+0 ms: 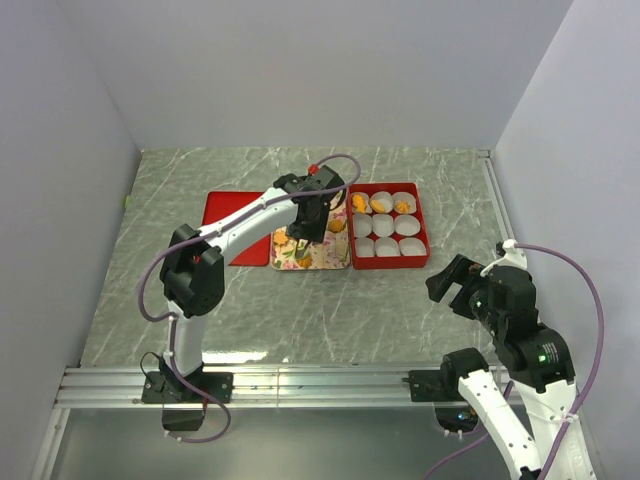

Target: Pack the cookies

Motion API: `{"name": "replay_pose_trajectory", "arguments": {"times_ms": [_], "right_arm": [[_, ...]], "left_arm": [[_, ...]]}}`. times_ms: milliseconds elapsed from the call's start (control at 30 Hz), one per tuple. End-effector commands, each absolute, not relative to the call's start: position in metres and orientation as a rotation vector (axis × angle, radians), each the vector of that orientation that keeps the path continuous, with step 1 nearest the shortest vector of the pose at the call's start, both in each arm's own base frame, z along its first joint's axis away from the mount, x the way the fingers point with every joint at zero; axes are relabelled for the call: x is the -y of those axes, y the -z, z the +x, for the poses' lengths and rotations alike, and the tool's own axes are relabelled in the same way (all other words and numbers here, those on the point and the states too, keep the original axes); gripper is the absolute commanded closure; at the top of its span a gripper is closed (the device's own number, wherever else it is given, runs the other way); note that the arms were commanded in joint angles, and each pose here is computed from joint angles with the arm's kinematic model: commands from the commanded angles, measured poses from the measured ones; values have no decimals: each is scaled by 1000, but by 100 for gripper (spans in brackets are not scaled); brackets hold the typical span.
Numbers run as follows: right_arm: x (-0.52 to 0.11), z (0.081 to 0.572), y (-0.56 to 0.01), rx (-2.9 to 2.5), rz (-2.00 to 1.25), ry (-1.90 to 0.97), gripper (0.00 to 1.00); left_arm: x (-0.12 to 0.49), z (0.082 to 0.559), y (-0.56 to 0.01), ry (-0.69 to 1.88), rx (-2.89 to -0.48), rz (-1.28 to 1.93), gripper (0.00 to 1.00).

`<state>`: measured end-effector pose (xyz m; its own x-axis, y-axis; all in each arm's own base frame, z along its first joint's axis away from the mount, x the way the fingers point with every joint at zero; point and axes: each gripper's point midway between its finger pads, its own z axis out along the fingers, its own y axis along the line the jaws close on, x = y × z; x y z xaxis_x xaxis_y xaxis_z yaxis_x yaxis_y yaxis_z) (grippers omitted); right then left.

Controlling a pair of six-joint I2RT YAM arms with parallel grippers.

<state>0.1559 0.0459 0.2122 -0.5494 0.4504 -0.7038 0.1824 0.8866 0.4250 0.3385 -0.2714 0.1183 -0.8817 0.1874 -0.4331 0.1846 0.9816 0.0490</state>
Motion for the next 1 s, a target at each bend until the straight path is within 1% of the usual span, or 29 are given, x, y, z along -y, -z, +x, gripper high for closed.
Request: {"name": "replay_pose_trajectory", "arguments": {"times_ms": [0, 33, 167, 333, 467, 567, 700, 967], "right_arm": [[-44, 163, -221, -2110, 442, -369, 3], [-44, 163, -220, -2109, 446, -368, 3], [-44, 163, -221, -2105, 447, -369, 3], [-44, 164, -221, -2102, 451, -373, 3], [-44, 164, -221, -2101, 447, -374, 3], [-44, 164, -222, -2098, 448, -377, 3], [-44, 164, -223, -2093, 451, -379, 3], [-42, 163, -226, -2074, 463, -379, 3]], "left_arm": [[275, 348, -134, -17, -2631, 260, 52], [275, 347, -134, -20, -2631, 260, 56], [271, 345, -132, -34, -2638, 257, 62], [269, 349, -149, -34, -2608, 245, 63], [279, 357, -190, 32, -2548, 233, 65], [287, 357, -208, 102, -2531, 226, 66], [301, 347, -230, 205, -2493, 251, 67], [365, 316, -256, 447, -2423, 407, 67]]}}
